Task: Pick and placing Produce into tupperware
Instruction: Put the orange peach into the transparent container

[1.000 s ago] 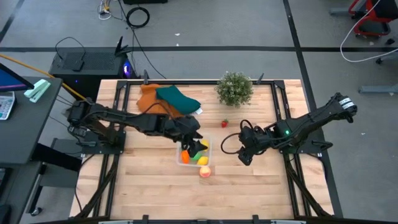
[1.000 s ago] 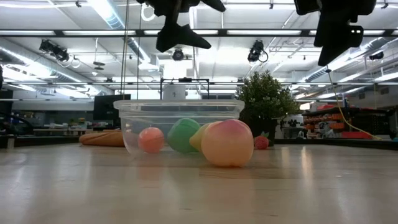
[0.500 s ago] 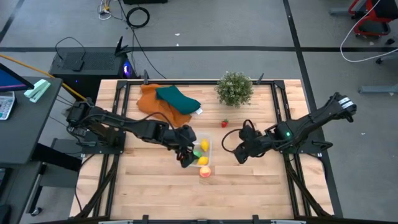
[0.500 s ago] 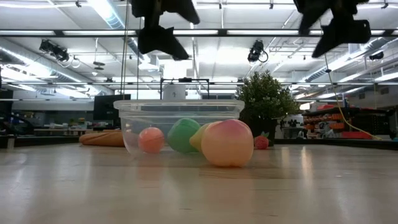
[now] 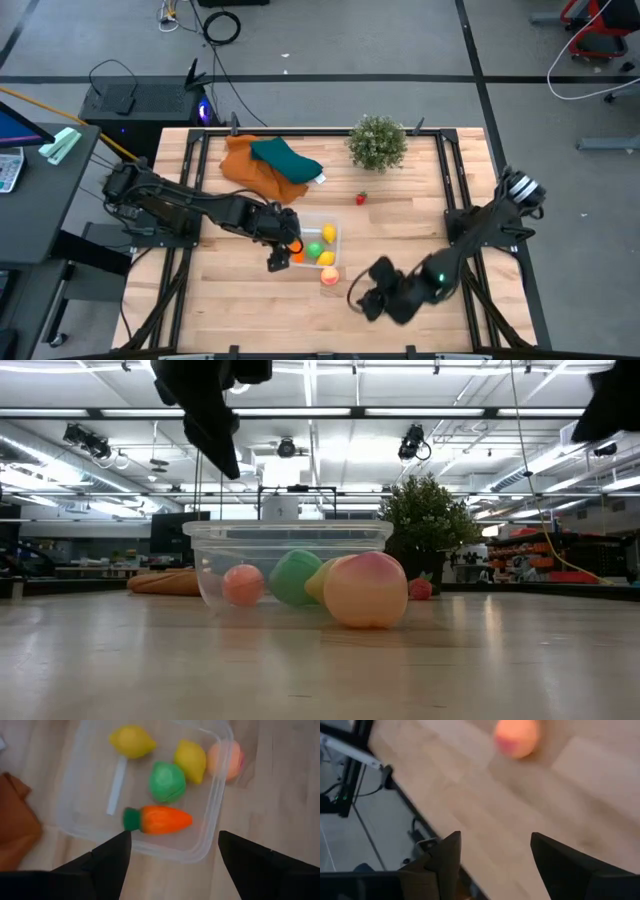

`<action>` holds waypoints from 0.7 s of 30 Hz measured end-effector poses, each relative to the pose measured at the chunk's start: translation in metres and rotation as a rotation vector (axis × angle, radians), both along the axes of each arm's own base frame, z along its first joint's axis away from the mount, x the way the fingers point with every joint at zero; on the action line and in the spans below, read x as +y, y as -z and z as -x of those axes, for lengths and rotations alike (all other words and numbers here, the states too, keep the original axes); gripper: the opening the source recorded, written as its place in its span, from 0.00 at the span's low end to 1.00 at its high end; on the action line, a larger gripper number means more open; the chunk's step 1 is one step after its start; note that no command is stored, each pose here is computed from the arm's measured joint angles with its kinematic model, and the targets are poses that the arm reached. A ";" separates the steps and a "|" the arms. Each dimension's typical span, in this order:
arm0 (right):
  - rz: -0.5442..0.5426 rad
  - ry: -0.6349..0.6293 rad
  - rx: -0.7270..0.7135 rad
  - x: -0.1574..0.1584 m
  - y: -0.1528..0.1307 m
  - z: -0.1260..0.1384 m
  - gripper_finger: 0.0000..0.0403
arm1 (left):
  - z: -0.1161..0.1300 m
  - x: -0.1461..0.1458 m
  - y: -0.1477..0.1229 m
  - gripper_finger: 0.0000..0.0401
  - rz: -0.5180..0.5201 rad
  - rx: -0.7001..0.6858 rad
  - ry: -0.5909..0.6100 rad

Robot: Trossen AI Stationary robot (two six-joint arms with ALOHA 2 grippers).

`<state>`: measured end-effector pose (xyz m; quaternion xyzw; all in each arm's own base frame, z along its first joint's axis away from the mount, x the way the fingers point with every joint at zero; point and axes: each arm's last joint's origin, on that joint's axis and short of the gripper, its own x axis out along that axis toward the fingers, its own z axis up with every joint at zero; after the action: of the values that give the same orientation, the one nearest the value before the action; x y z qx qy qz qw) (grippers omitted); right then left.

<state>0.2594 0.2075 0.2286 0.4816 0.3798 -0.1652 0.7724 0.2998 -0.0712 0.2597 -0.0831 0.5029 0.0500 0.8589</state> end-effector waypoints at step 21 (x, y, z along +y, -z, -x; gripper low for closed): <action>0.437 -0.070 0.317 0.047 0.018 -0.077 0.46 | 0.080 0.056 -0.069 0.65 -0.171 -0.074 -0.210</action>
<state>0.3365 0.2541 0.2106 0.2580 0.4677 -0.2900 0.7941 0.2197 -0.0148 0.3290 -0.0634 0.4534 0.1790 0.8708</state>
